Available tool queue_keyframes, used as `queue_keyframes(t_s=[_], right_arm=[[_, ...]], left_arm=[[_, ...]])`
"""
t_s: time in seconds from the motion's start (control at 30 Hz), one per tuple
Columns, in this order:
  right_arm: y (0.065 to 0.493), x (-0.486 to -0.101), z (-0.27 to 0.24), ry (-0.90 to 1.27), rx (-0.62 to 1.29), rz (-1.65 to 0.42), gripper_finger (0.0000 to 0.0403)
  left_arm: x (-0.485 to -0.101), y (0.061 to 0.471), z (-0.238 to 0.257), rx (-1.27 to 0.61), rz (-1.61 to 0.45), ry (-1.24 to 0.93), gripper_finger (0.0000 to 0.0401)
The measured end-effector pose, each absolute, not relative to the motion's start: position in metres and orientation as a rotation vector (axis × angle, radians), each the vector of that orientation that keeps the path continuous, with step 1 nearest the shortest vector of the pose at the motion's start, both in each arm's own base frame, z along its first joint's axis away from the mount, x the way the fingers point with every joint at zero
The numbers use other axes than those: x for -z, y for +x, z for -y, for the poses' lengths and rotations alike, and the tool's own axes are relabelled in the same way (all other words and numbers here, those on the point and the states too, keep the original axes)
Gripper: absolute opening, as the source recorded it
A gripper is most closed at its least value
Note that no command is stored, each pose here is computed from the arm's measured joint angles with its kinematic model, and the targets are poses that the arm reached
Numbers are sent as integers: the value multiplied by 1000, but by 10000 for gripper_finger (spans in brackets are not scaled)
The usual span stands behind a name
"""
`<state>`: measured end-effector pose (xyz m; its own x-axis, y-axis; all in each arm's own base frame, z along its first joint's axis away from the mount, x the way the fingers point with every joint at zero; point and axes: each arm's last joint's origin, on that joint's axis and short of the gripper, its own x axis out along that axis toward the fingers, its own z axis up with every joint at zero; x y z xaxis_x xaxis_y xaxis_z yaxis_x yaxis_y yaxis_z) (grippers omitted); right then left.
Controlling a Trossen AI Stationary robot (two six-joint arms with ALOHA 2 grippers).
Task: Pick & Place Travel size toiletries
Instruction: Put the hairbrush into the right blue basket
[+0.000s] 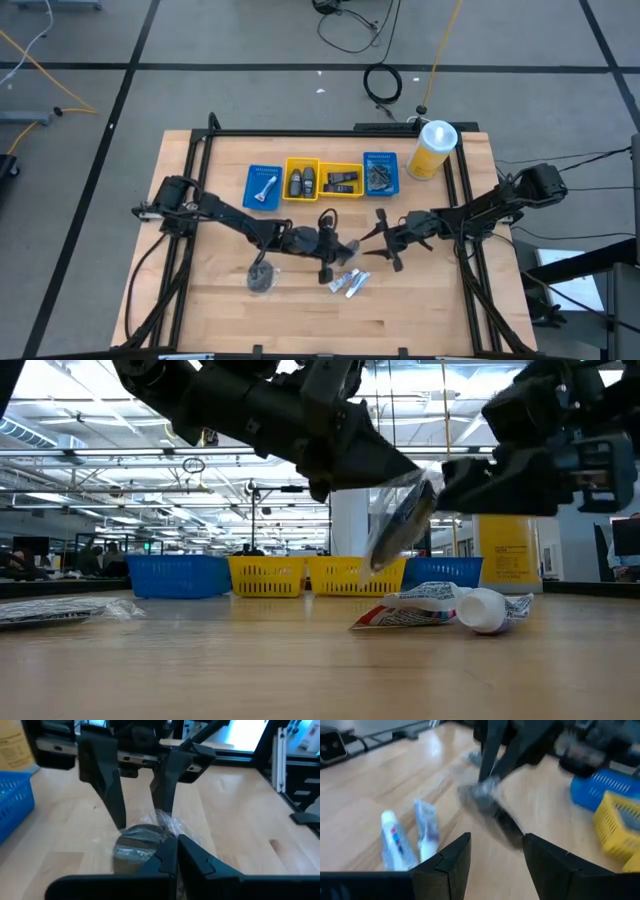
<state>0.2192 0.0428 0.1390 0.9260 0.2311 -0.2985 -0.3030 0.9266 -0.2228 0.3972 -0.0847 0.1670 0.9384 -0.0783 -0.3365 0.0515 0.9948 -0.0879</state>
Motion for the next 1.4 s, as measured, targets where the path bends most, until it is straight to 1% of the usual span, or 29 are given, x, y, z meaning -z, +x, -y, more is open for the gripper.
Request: queue_keyframes(t_s=[0.17, 0.3, 0.4, 0.5, 0.67, 0.77, 0.83, 0.9, 1.03, 1.07, 1.17, 1.23, 1.3, 1.4], right_arm=[[224, -145, -44, -337, -283, -236, 171], [227, -149, -44, -382, -288, -212, 171], [227, -150, -45, -398, -315, -203, 171], [227, -149, -45, -401, -312, -211, 171], [227, -146, -45, -411, -319, -244, 171], [226, -143, -44, -384, -301, -281, 172], [226, -142, -43, -370, -253, -307, 177], [226, -141, -42, -357, -219, -321, 190], [226, -143, -42, -362, -212, -295, 233], [227, -144, -42, -371, -221, -283, 244], [227, -146, -45, -402, -334, -234, 267], [228, -148, -47, -405, -380, -192, 272], [230, -146, -48, -402, -389, -174, 269], [234, -143, -50, -397, -390, -158, 244]], left_arm=[[-169, 399, 80, 62, -321, -79, 2], [-171, 400, 76, 58, -309, -83, 13], [-172, 401, 76, 80, -298, -90, 11], [-173, 401, 75, 92, -290, -94, 3], [-172, 401, 75, 92, -299, -92, 11], [-169, 400, 75, 89, -324, -89, 4], [-168, 400, 75, 89, -335, -88, 3], [-168, 400, 75, 89, -336, -91, 6], [-168, 400, 76, 125, -338, -96, 2], [-168, 400, 76, 129, -338, -97, 3], [-169, 400, 76, 132, -336, -97, 6], [-169, 400, 75, 130, -328, -98, 3], [-171, 401, 74, 129, -308, -101, 2], [-173, 402, 73, 128, -295, -102, 9]])
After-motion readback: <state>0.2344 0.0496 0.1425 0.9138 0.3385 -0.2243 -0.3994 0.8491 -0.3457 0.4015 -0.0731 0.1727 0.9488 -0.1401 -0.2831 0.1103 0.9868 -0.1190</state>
